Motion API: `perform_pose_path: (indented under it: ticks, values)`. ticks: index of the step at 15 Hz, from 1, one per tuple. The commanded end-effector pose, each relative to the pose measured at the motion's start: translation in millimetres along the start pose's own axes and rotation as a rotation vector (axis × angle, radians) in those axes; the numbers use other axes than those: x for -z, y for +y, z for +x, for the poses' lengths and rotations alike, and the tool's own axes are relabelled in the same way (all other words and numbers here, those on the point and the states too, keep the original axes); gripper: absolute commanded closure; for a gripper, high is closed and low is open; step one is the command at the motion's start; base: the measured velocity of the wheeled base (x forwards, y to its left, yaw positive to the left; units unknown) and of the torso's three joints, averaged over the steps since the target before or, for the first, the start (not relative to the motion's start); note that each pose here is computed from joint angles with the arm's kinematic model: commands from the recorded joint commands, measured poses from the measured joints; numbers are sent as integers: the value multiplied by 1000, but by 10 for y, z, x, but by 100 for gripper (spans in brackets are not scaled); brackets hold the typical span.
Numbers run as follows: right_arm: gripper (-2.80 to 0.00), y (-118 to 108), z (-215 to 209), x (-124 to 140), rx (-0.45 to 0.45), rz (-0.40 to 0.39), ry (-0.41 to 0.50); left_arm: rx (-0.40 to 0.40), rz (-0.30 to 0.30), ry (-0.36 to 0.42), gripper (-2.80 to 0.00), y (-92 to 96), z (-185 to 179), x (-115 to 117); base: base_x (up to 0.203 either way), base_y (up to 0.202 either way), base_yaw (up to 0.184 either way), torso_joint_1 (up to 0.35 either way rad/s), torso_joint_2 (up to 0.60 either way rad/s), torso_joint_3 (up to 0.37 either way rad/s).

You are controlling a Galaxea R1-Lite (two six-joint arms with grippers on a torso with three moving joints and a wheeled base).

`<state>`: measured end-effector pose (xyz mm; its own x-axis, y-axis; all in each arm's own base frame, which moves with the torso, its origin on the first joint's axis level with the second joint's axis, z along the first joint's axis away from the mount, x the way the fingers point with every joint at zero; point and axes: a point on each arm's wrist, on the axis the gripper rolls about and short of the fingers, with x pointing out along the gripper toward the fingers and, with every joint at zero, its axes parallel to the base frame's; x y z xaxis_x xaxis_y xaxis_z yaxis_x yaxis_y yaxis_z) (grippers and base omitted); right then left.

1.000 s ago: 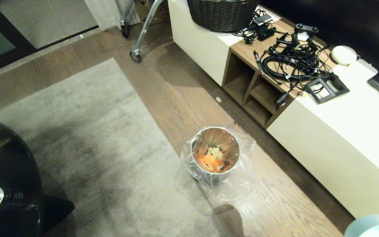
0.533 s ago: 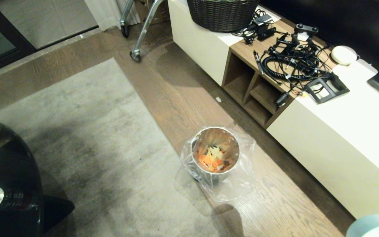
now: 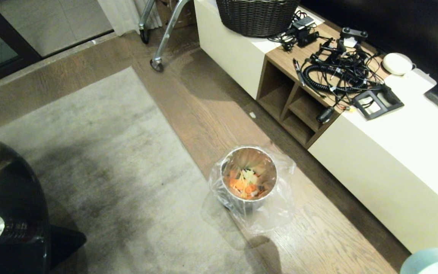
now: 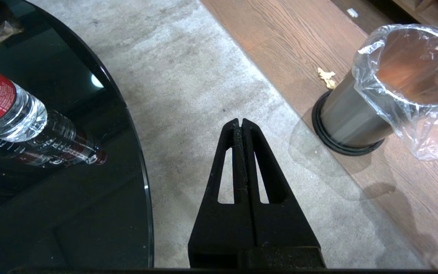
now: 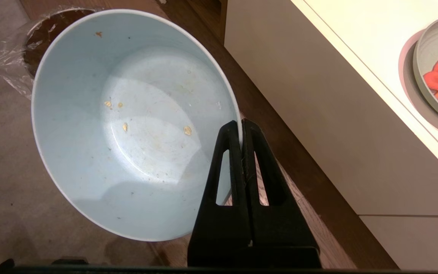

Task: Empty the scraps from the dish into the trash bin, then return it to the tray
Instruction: Put the bowl back to the table

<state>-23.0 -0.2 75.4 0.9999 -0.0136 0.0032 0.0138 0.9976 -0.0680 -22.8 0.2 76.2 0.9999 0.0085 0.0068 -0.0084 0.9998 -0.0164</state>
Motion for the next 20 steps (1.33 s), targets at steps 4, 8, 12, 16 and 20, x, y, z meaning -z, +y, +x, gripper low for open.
perform_pose_path:
  ticks: [4,8,12,16,20]
  values:
    - [0,0,2,-1,-2,-1,3,-1,0,-1,0,0,0,0,0,0,0,0,0,0]
    - [0,0,3,0,-1,-1,5,-2,1,-1,0,0,0,0,0,0,0,0,0,0]
    - [0,0,2,-1,-2,-1,3,-1,0,-1,0,0,0,0,0,0,0,0,0,0]
    - [0,0,3,-1,-1,-1,3,-2,0,-1,0,0,0,0,0,0,0,0,0,0]
    - [0,0,2,1,0,-1,5,-2,0,-1,0,0,0,0,0,0,0,0,0,0]
